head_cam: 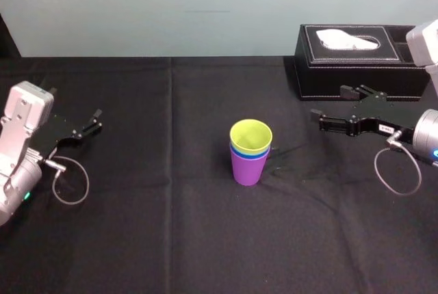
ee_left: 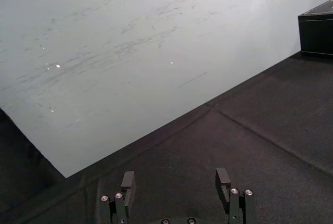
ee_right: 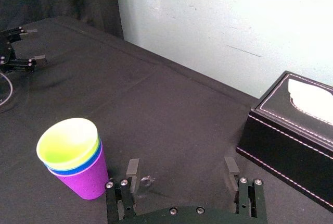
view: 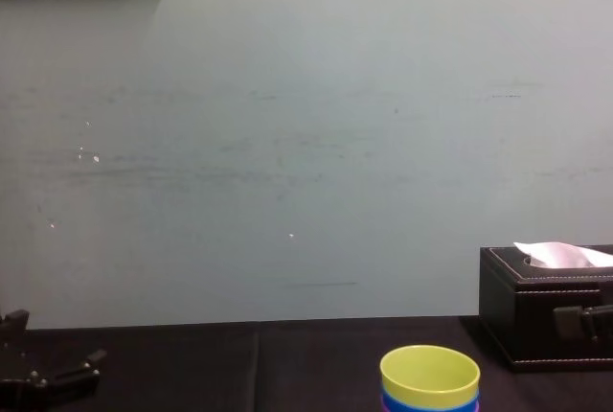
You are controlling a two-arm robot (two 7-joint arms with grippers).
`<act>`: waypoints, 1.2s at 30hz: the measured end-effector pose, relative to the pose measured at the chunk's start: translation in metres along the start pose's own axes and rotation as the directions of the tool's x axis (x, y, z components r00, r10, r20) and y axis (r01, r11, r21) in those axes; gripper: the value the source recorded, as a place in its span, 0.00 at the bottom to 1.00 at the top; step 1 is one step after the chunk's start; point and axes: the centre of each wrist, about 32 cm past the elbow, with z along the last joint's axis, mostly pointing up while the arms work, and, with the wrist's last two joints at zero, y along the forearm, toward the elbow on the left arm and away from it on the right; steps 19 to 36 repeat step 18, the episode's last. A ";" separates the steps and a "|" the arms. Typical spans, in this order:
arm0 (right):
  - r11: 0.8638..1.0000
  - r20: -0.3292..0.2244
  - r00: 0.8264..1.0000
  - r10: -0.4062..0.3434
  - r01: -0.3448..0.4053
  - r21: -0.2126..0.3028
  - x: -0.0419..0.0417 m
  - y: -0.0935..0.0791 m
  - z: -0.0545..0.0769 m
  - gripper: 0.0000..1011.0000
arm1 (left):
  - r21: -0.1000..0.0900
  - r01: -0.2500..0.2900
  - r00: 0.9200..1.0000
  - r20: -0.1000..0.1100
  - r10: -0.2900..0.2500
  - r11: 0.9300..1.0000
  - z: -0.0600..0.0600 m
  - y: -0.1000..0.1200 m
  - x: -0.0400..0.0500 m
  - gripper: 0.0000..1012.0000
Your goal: Stack the three plastic cups sequentially using one hand.
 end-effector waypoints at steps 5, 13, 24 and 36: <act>1.000 0.001 1.000 0.003 -0.003 0.002 -0.0002 0.000 0.001 0.99 | 0.000 0.000 1.000 0.000 0.000 1.000 0.000 0.000 0.0000 1.00; 1.000 0.002 1.000 0.007 -0.007 0.004 -0.0004 0.000 0.001 0.99 | 0.000 0.000 1.000 0.000 0.000 1.000 0.000 0.000 0.0000 1.00; 1.000 0.003 1.000 0.008 -0.008 0.005 -0.0004 0.000 0.001 0.99 | 0.000 0.000 1.000 0.000 0.000 1.000 0.000 0.000 0.0000 1.00; 1.000 0.003 1.000 0.008 -0.008 0.005 -0.0004 0.000 0.001 0.99 | 0.000 0.000 1.000 0.000 0.000 1.000 0.000 0.000 0.0000 1.00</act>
